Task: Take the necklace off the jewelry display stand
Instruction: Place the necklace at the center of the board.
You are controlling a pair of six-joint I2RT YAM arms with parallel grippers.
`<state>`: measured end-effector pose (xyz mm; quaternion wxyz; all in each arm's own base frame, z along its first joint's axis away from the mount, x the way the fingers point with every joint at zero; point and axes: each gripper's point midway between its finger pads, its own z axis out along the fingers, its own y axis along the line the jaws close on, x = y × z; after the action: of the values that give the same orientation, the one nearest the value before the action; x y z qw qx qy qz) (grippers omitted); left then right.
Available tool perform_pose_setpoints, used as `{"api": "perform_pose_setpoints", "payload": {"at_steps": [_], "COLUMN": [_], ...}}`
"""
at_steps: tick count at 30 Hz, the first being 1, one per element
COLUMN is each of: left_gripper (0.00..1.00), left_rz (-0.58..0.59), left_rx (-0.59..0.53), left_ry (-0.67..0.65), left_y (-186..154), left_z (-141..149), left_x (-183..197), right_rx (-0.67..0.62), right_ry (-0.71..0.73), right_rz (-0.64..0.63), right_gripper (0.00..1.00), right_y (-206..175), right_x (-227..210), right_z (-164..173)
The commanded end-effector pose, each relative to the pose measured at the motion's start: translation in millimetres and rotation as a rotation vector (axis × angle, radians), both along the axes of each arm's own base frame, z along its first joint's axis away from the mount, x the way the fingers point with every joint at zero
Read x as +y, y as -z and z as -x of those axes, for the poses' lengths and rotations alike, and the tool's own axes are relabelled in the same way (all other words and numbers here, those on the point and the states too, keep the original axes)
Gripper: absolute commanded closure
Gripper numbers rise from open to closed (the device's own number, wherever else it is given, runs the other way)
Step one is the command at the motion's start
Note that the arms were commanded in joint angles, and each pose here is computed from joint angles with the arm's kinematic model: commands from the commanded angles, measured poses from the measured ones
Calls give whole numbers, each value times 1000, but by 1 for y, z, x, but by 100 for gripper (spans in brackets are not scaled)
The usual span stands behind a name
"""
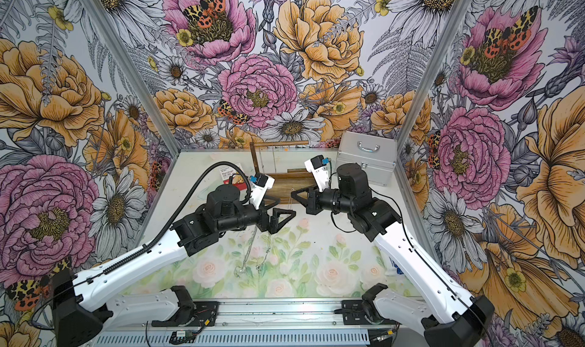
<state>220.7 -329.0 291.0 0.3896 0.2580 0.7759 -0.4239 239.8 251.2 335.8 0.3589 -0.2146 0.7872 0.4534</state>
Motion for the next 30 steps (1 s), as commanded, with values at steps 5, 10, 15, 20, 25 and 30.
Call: {"api": "perform_pose_setpoints", "payload": {"at_steps": [5,10,15,20,25,30], "left_gripper": [10,13,17,21,27,37], "left_rz": [40,11,-11,-11,-11,0], "left_rx": [28,31,37,46,61,81], "left_ry": [60,69,83,102,130,151], "left_y": [0,12,21,29,39,49], "left_z": [-8,-13,-15,-17,-17,-19], "left_x": [-13,-19,-24,-30,-38,-43], "right_rx": [0,3,3,3,0,-3], "right_ry": [-25,-31,-37,-42,-48,-48], "right_rz": [-11,-13,-15,-17,-23,-26], "right_gripper": [100,100,100,100,100,100], "right_y": [-3,-3,-4,-5,-9,-11], "right_x": [1,2,2,3,3,3], "right_z": [8,9,10,10,11,12]}}
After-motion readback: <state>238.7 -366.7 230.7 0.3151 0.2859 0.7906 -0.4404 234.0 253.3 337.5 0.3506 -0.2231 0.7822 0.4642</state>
